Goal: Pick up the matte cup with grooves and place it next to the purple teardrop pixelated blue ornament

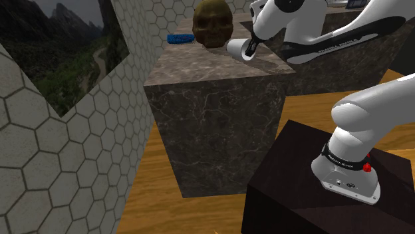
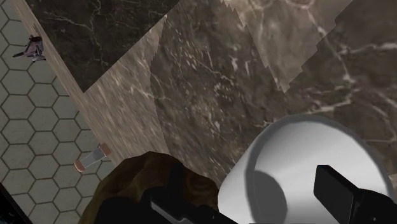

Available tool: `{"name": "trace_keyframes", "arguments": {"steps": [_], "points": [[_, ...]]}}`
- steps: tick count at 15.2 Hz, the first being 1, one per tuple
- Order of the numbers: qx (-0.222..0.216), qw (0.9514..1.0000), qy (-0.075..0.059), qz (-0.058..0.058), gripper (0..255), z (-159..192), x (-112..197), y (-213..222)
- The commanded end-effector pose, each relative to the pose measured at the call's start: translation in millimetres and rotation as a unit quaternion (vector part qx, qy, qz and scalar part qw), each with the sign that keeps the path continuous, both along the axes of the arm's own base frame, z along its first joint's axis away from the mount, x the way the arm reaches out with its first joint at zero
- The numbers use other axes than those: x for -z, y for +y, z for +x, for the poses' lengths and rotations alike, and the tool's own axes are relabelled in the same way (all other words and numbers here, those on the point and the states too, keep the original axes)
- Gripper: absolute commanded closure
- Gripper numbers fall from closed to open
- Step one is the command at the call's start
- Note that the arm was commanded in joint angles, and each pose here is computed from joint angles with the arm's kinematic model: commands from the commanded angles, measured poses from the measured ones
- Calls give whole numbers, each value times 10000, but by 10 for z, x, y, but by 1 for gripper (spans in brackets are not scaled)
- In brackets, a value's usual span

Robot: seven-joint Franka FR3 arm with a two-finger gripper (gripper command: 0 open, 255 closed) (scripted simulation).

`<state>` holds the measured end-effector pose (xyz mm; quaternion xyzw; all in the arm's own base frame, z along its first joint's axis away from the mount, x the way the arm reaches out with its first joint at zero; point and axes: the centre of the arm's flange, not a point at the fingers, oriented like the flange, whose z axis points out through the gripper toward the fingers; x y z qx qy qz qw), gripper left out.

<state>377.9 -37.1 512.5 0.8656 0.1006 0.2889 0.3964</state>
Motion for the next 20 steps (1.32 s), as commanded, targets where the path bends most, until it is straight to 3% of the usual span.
{"name": "trace_keyframes", "arguments": {"steps": [1,2,11,20], "points": [[0,10000,0,0,0,0,0,0],[0,10000,0,0,255,0,0,0],[0,10000,0,0,255,0,0,-1],[0,10000,0,0,255,0,-475,-1]]}}
